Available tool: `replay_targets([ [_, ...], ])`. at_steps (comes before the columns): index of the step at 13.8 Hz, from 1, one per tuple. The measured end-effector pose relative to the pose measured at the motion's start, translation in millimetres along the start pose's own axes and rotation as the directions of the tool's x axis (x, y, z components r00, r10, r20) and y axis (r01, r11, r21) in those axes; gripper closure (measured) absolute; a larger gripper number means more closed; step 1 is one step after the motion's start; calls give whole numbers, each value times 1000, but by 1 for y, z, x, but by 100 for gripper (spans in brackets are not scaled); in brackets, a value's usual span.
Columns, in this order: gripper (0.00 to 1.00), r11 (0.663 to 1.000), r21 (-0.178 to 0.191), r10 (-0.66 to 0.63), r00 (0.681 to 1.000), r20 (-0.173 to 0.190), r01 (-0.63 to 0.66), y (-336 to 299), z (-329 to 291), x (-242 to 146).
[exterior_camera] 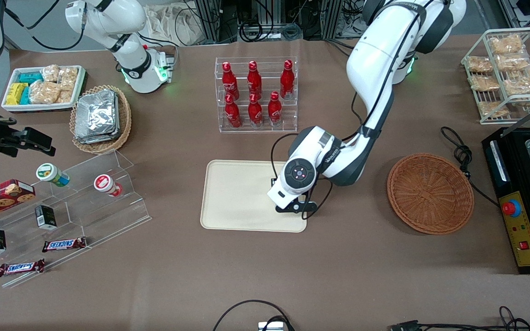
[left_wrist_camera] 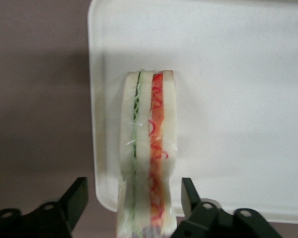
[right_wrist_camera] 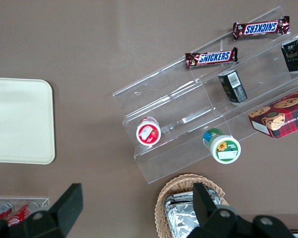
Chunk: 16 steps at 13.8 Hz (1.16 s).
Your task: Place sandwich from basket to tray
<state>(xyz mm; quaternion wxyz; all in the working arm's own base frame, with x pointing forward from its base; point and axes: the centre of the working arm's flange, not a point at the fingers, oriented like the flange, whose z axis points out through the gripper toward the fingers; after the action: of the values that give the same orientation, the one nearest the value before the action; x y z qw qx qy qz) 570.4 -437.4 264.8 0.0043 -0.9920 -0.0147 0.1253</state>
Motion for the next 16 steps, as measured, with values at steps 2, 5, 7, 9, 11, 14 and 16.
replay_targets([
  [2, 0, 1000, 18, -17, 1000, 2, 17, -13, -36, -7],
  [5, 0, 998, 31, -61, 998, -30, 62, -62, -89, -15],
  [7, 0, 995, 62, -70, 996, -51, 73, -108, -113, -28],
  [9, 0, 996, 60, -65, 996, -59, 68, -161, -131, -43],
  [11, 0, 997, 39, -63, 996, -68, 66, -218, -151, -49],
  [14, 0, 998, 10, -58, 996, -74, 59, -305, -185, -43],
  [16, 0, 997, -8, -72, 995, -70, 72, -363, -211, -36],
])
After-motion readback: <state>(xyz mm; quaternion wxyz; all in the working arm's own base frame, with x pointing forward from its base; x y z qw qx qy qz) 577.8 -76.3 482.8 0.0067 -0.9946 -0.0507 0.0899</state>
